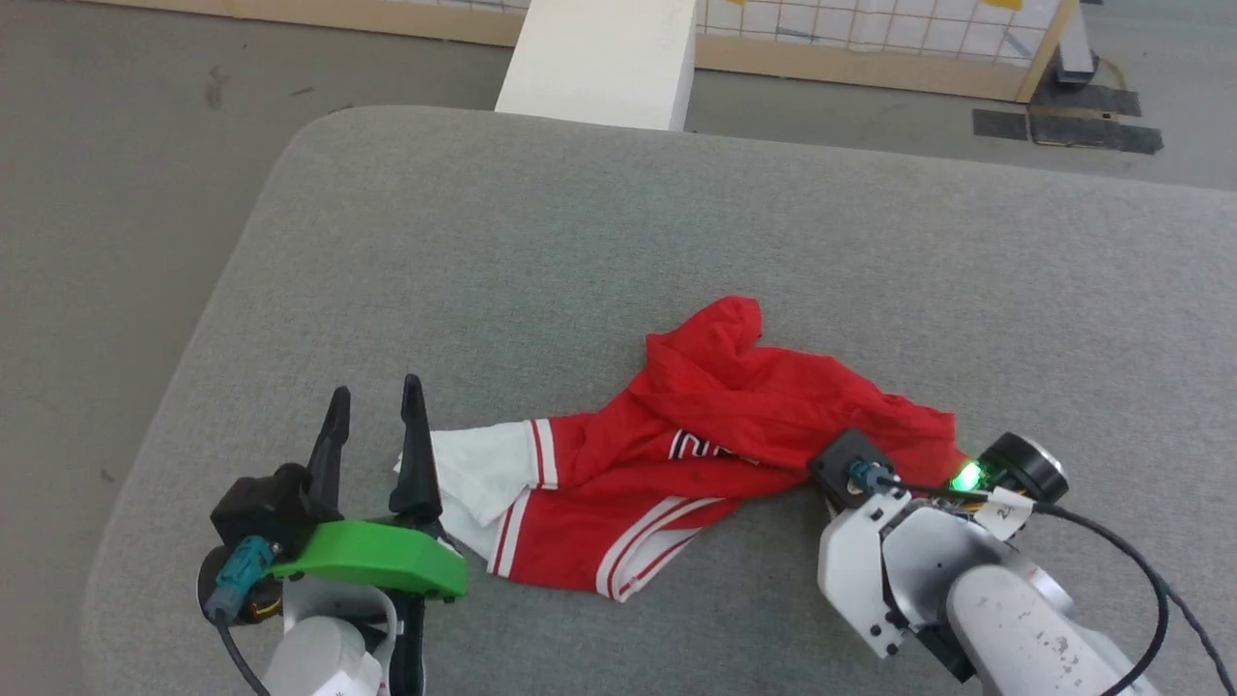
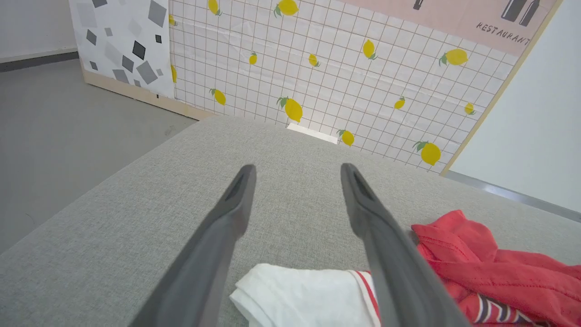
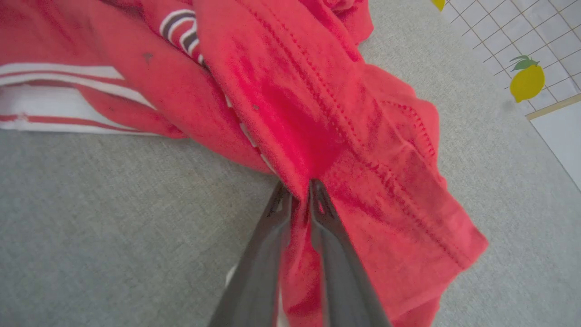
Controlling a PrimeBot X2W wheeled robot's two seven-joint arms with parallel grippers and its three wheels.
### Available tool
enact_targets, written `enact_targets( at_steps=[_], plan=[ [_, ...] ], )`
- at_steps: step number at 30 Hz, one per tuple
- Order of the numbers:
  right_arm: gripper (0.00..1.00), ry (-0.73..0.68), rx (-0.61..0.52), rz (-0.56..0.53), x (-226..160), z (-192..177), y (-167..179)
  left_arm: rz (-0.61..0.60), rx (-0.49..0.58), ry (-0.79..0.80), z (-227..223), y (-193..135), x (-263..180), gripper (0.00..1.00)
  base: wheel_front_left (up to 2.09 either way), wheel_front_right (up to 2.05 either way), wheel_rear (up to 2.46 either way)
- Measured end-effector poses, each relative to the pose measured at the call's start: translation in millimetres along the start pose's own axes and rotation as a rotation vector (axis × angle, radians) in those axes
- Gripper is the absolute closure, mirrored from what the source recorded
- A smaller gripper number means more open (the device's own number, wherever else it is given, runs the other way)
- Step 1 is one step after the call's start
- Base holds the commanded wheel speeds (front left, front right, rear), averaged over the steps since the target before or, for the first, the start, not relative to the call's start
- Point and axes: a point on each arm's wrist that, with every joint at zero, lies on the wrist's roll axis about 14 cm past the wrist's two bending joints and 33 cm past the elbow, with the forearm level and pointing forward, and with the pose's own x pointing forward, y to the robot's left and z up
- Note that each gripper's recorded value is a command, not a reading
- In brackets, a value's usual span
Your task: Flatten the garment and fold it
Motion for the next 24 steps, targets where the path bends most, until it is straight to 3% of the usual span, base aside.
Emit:
enact_targets(
  at_steps=[7, 15, 19, 20, 24],
  plan=[
    [1.0, -0.061, 0.002, -0.022, -2, 35, -28, -0.001, 0.01, 0.02, -7, 3, -3, 0.0, 0.0, 0.0, 0.0],
    [1.0, -0.055, -0.071, -0.093, 3, 84, -100, 0.005, 0.008, 0.048, -16, 8, -3, 0.0, 0.0, 0.0, 0.0],
    [1.0, -0.031, -0.012, -0.113, 26, 97, -133, 0.0, 0.003, 0.056, -18, 5, 2, 0.0, 0.0, 0.0, 0.0],
    [0.0, -0.03, -0.003, -0.118, 31, 99, -138, 0.0, 0.005, 0.058, -19, 5, 3, 0.0, 0.0, 0.0, 0.0],
    [0.0, -0.141, 0.036, -0.153, 53, 128, -158, 0.012, -0.011, 0.073, -23, 8, 3, 0.0, 0.0, 0.0, 0.0]
  ],
)
